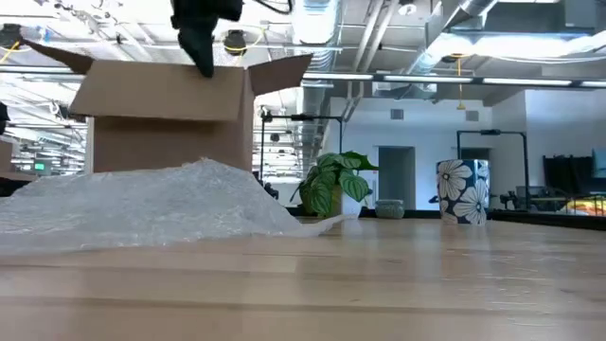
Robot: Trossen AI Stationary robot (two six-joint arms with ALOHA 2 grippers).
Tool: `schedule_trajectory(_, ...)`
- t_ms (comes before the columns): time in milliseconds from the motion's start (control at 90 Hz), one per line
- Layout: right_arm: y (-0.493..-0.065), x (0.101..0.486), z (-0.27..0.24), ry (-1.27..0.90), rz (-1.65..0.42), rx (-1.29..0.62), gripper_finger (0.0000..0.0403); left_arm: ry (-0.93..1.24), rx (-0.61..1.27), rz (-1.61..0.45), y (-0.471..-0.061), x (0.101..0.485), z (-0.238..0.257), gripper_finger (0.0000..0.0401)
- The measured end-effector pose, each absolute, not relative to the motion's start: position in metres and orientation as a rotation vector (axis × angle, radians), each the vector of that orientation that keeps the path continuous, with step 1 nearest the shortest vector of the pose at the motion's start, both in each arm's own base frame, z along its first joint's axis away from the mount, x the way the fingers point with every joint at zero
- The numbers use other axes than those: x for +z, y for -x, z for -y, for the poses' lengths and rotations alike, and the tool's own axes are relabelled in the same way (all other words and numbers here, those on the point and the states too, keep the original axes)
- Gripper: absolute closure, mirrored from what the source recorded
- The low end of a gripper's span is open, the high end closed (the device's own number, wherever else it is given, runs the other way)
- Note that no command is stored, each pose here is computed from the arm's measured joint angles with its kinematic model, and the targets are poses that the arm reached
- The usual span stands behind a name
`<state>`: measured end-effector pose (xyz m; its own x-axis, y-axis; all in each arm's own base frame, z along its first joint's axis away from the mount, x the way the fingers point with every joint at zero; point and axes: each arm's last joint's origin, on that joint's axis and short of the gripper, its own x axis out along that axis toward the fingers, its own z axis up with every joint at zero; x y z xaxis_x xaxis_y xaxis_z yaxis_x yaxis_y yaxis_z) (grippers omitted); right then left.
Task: Wrap mug
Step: Put the wrapped green mug into the box
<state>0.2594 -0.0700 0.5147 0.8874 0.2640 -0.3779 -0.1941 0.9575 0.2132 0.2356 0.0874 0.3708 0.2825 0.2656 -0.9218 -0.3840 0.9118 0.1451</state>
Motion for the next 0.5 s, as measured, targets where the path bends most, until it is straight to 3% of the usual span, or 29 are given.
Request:
schedule_trajectory(333,-0.26,0.515,0.07,-0.194,-0.415,0.229,0.0378,0.127,0.406,-1.064,-0.228,0.419,-0.066,0.0264)
schedule_trajectory(500,-0.26,0.515,0.07,-0.194,-0.415,0.229,0.0379,-0.003,0.484,-1.017,-0.216,0.444,-0.07,0.026)
